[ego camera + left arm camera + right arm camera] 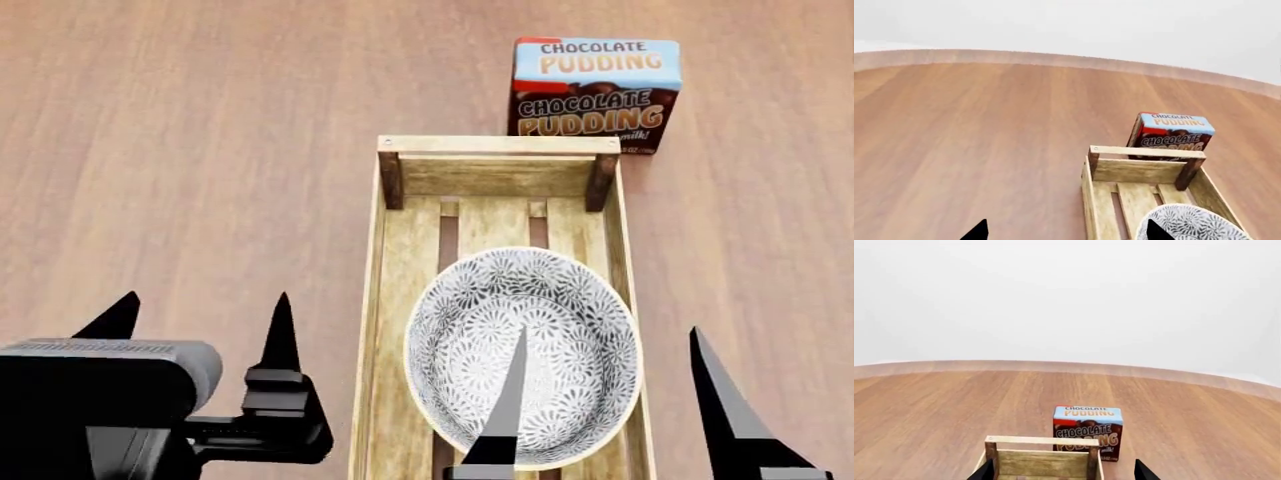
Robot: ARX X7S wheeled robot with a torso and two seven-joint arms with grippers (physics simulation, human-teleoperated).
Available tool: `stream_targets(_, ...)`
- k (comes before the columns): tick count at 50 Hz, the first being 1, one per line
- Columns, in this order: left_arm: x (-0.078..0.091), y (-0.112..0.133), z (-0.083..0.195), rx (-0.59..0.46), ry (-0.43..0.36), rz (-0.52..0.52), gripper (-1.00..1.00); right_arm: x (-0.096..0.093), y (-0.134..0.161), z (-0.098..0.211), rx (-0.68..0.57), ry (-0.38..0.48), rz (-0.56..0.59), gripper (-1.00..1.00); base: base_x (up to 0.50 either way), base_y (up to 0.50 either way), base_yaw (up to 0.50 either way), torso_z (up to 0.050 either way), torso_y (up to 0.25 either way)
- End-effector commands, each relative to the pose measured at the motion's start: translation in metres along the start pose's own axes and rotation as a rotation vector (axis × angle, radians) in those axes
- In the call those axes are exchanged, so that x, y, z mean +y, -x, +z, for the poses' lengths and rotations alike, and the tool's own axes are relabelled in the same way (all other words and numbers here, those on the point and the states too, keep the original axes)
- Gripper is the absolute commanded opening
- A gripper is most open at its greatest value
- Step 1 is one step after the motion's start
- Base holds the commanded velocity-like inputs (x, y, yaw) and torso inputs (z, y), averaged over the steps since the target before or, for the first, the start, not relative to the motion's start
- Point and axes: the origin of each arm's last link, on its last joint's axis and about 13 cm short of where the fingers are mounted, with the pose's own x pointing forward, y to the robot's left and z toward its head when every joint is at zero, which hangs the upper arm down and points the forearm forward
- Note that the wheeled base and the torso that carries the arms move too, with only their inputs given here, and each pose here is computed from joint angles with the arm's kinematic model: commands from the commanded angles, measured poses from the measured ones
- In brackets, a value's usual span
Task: Pick up the bowl on the left and put it in the tray.
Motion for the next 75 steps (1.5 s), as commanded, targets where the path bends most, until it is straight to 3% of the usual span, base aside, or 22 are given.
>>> stream_targets(1, 0.010, 0.014, -0.007, -0.124, -0.037, -0.001, 1.00, -0.001, -0.002, 0.002, -0.020, 0.002, -0.003, 1.00, 0.00, 0.00, 0.00, 0.000, 0.000)
stream_targets(23, 0.028, 0.039, -0.028, -0.176, -0.099, 0.068, 1.00, 0.004, -0.002, 0.002, -0.015, 0.015, 0.013, 1.00, 0.00, 0.00, 0.00, 0.000, 0.000)
stream_targets(46, 0.035, 0.038, -0.029, -0.190, -0.118, 0.099, 1.00, 0.002, -0.003, 0.001, -0.015, 0.020, 0.008, 1.00, 0.00, 0.00, 0.00, 0.000, 0.000)
stream_targets(75, 0.090, 0.036, 0.001, -0.264, -0.090, 0.348, 1.00, -0.020, 0.006, 0.014, -0.045, 0.041, -0.097, 1.00, 0.00, 0.00, 0.00, 0.000, 0.000)
